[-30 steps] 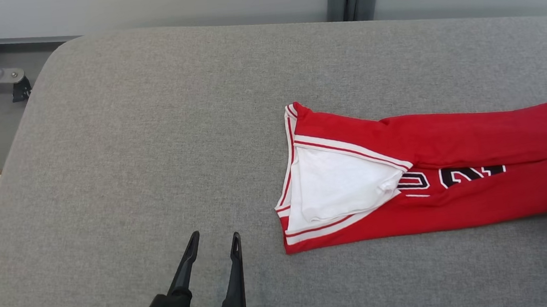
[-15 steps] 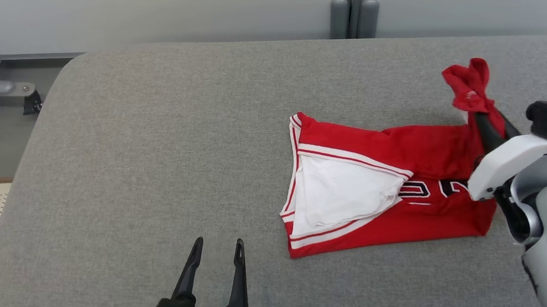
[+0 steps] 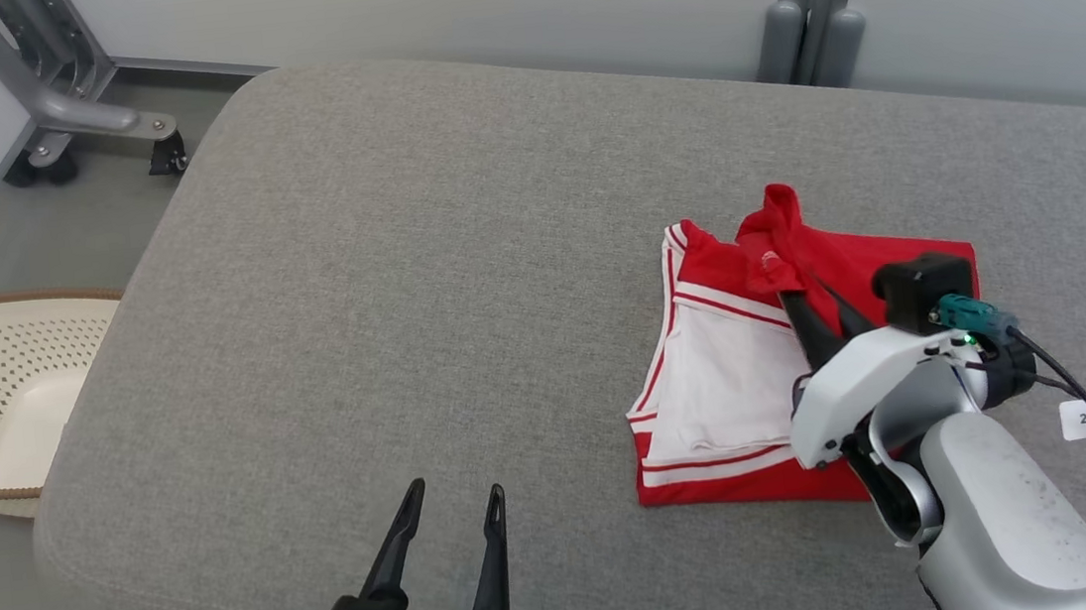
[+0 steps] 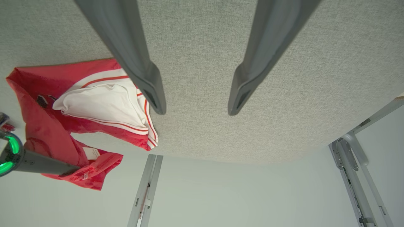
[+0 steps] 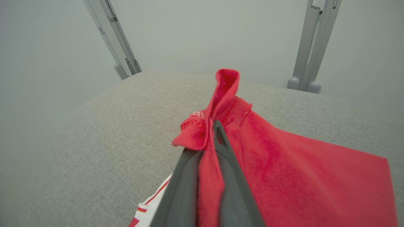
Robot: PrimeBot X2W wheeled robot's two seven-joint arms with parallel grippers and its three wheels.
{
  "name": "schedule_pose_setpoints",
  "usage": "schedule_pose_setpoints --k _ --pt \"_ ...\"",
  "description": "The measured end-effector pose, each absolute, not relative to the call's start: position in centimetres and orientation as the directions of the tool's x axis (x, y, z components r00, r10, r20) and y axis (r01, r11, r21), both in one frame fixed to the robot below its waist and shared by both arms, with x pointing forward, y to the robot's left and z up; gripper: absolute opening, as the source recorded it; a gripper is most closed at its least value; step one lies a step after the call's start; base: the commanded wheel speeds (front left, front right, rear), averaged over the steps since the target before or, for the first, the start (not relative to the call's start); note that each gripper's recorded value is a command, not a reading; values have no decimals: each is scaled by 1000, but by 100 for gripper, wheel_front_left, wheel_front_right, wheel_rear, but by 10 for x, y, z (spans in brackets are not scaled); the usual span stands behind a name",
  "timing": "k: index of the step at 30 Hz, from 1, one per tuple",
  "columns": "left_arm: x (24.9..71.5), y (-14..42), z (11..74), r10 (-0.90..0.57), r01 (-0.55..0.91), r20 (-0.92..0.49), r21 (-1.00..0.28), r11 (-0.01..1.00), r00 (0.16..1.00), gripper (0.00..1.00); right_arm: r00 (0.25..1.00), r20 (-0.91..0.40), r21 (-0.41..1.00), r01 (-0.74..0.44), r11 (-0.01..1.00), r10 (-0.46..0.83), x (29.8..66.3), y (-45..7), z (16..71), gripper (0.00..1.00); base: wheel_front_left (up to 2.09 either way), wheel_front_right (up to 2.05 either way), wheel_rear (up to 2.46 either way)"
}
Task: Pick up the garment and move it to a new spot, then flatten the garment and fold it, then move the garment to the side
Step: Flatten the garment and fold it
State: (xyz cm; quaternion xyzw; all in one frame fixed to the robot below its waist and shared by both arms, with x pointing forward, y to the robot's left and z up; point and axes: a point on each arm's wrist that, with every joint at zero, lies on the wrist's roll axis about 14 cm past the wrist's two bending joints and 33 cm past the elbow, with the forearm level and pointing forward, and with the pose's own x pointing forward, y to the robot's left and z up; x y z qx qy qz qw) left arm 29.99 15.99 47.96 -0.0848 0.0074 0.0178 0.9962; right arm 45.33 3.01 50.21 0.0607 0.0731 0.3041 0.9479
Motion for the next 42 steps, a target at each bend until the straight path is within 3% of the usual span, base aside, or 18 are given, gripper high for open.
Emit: schedule_pose_setpoints --k 5,6,7,14,18,25,34,42 --pt "295 166 479 61 -63 -20 -174 983 998 100 744 -140 157 -635 756 654 441 61 489 0 0 0 0" --pt "294 166 479 63 -65 -20 -174 983 998 100 734 -147 160 -644 748 664 438 65 487 15 0 0 0" --pt "294 167 479 65 -68 -21 -175 982 998 100 726 -146 179 -649 740 672 436 68 486 100 0 0 0" --pt "297 164 480 60 -62 -18 -182 981 998 100 726 -16 246 -664 706 688 431 76 511 100 0 0 0" --pt "304 160 485 44 -44 -1 -183 982 999 100 792 56 228 -603 765 608 443 44 525 100 0 0 0" --pt "318 149 491 -9 12 21 -175 984 1000 100 904 60 200 -427 882 424 447 -41 512 100 0 0 0" --pt "332 140 493 -48 53 33 -170 984 998 100 963 0 146 -268 952 271 413 -124 484 100 0 0 0" --pt "331 136 500 -70 79 57 -168 983 996 100 974 96 135 -217 967 205 376 -152 513 100 0 0 0"
